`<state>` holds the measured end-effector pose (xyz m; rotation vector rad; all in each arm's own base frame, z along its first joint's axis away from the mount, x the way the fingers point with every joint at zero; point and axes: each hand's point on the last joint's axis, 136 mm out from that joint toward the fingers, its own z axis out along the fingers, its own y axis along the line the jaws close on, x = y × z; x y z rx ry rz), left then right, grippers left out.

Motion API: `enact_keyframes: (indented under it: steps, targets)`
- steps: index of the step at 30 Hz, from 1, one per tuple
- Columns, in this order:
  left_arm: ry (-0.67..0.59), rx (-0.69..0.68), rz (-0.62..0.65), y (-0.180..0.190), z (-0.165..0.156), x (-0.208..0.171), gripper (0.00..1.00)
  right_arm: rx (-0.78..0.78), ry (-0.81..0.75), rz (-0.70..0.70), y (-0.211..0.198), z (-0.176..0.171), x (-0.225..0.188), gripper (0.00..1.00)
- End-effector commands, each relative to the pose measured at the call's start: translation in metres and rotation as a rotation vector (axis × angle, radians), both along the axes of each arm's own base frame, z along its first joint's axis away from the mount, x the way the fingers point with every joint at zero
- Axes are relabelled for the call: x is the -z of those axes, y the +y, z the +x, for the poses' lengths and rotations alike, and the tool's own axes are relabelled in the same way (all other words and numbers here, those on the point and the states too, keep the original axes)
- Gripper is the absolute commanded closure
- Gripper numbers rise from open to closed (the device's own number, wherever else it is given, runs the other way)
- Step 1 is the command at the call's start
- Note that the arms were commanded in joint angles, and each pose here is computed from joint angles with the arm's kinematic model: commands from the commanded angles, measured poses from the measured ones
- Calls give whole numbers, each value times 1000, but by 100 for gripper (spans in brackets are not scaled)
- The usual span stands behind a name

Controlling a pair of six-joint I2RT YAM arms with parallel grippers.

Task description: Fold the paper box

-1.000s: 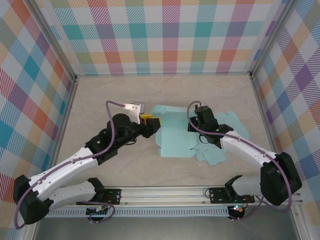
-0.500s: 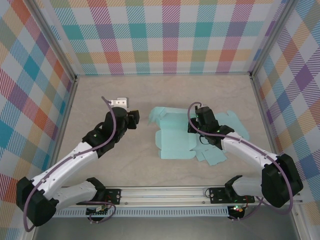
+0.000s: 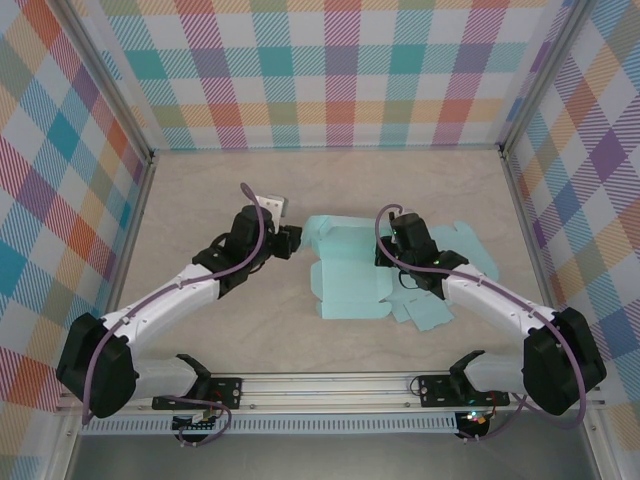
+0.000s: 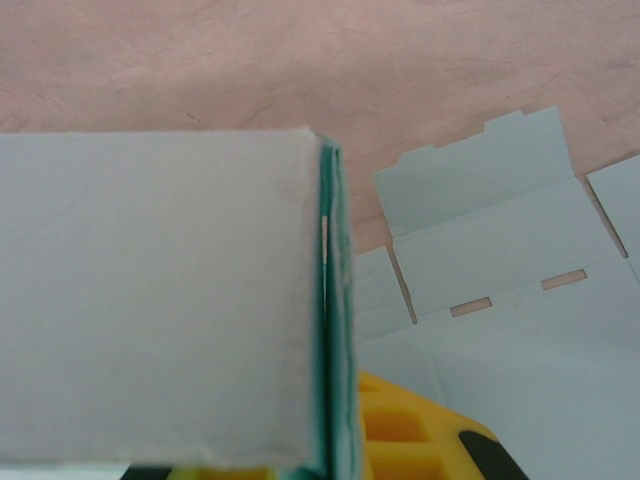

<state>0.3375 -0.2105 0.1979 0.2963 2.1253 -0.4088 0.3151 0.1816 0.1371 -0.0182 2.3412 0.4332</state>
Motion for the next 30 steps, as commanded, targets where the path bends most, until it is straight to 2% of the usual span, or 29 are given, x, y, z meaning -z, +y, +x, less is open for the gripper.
enact_keyframes:
  steps: [1,7,19,30]
  targets:
    - [-8,156,-76,-28,-8,-9,49,-18,-30,7,5,4,-12,100]
    - [19,292,-128,-49,-30,-9,54,-15,-24,-2,5,5,-10,100]
    - [10,461,-84,-77,-56,2,52,-18,-20,-2,7,7,-9,100]
    - [-101,385,7,-77,-29,4,52,-46,-25,18,12,5,-14,100]
